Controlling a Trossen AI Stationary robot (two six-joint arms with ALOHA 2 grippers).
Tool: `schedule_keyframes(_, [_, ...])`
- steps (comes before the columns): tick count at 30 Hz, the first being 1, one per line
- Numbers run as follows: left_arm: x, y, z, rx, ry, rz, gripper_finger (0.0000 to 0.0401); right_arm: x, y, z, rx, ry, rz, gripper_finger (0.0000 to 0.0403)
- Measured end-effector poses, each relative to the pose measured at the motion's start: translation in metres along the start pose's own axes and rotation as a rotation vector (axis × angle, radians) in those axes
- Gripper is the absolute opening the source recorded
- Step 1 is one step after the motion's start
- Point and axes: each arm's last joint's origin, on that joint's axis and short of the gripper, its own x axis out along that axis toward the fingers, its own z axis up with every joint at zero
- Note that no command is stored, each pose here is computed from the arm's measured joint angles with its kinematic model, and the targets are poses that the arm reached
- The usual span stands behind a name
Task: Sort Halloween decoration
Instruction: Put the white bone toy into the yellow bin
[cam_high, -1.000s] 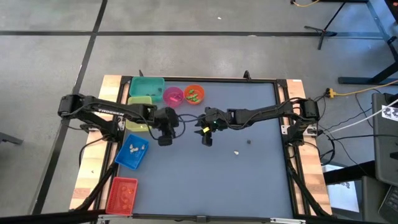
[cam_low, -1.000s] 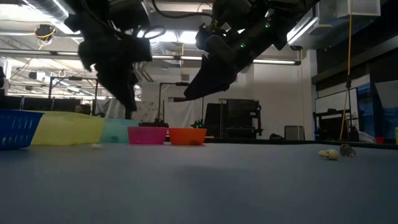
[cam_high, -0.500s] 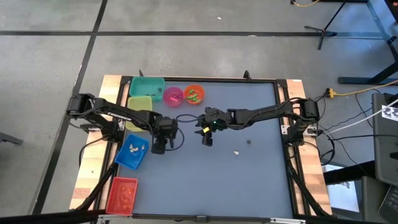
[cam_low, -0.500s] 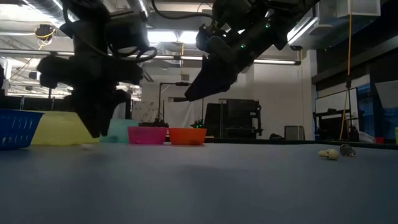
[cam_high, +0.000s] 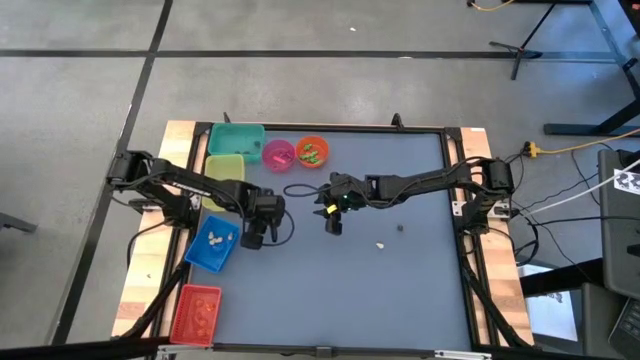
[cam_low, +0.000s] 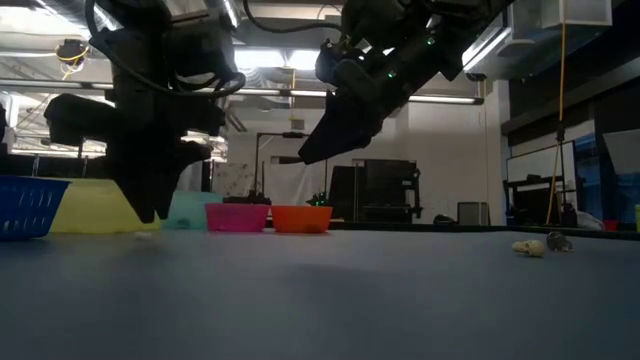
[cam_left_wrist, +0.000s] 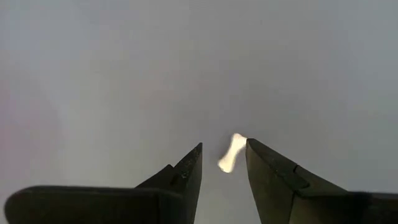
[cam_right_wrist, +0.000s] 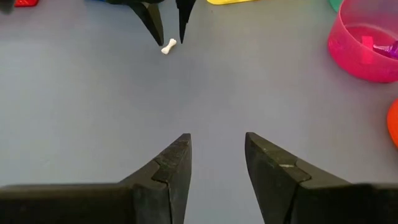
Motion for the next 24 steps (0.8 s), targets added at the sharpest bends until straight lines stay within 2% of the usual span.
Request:
schedule_keyframes(7, [0.0, -0.004, 0.0, 0.017, 0.004, -0.003, 0.0108, 0.0, 0.0, 0.0, 0.0, 0.001, 0.0, 0.015])
schedule_keyframes(15, [0.012, -0.006, -0.016, 0.019, 0.059, -0.001, 0.0108, 0.0, 0.0, 0.0, 0.0, 0.0, 0.0, 0.015])
schedule_keyframes(24, [0.015, -0.006, -0.016, 0.009, 0.023, 0.004, 0.0108, 0.0, 0.0, 0.0, 0.0, 0.0, 0.0, 0.015])
